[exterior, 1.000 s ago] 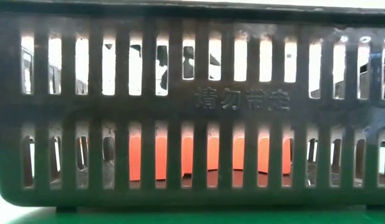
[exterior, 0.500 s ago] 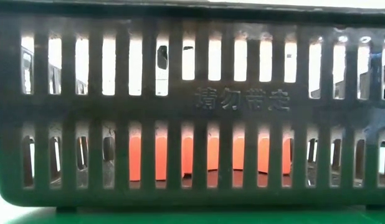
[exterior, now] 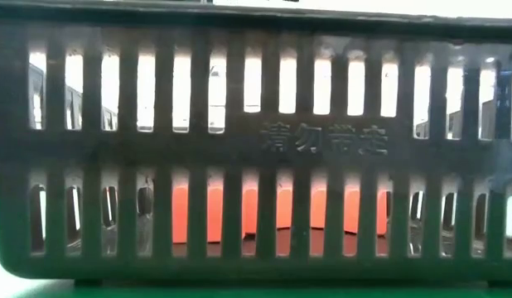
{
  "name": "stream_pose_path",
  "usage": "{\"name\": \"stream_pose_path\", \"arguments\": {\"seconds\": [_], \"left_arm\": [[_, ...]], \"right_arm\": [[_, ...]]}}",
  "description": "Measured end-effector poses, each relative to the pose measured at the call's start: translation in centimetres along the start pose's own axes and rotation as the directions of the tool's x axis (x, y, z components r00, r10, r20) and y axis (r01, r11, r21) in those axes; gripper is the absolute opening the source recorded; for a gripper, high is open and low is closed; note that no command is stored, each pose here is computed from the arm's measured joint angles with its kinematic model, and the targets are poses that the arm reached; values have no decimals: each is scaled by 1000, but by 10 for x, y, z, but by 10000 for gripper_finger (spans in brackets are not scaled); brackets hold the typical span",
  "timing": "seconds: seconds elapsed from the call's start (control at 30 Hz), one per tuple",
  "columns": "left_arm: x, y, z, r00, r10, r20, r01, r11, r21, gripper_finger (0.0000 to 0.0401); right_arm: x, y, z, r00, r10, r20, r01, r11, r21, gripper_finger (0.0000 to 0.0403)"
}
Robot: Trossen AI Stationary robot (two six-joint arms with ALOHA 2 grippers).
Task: Sort & place blocks by color
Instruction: Put the red block into the black bin
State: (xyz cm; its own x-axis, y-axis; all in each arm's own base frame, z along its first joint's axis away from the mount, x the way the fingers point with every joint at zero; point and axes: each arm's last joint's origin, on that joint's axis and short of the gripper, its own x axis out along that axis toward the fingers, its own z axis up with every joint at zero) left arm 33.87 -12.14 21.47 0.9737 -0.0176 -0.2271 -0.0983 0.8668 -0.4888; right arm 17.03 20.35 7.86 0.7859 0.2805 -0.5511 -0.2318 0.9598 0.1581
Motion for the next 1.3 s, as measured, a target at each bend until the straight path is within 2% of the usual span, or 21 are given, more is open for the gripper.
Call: {"name": "stream_pose_path", "arguments": {"seconds": [0.1, 0.2, 0.3, 0.43, 0.57, 0.8, 1.0, 1.17, 1.3], "left_arm": [[-2, -4, -3, 1000, -13, -9, 13, 1000, -24, 182], [-3, -8, -5, 1000, -23, -15, 22, 997, -71, 182], [-4, -10, -7, 999, -31, -20, 29, 995, -101, 182], [-4, -11, -8, 999, -32, -21, 28, 986, -167, 182], [-4, -10, -7, 999, -32, -20, 26, 969, -246, 182], [-4, -9, -6, 999, -32, -14, 28, 983, -181, 182], [-2, -7, -3, 1000, -28, 1, 27, 984, -177, 182], [-1, -3, 0, 1000, -18, 9, 19, 983, -181, 182], [1, 2, 3, 1000, -2, 18, 5, 985, -175, 182]], "right_arm": [[0, 0, 0, 1000, 5, -4, -5, 999, 49, 116], [0, 0, 0, 1000, 9, -1, -9, 997, 78, 117], [-3, -1, 6, 1000, -10, 27, 8, 998, 62, 117], [-12, -6, 26, 991, -66, 119, 72, 997, -42, 117], [-24, -14, 55, 954, -152, 257, 186, 976, -115, 117], [-24, -42, 90, 871, -269, 412, 325, 943, -71, 117], [-16, -68, 110, 813, -367, 451, 436, 898, -56, 117], [-12, -77, 135, 812, -321, 487, 414, 906, -92, 117], [-8, -83, 150, 814, -342, 470, 435, 894, -103, 117]]}}
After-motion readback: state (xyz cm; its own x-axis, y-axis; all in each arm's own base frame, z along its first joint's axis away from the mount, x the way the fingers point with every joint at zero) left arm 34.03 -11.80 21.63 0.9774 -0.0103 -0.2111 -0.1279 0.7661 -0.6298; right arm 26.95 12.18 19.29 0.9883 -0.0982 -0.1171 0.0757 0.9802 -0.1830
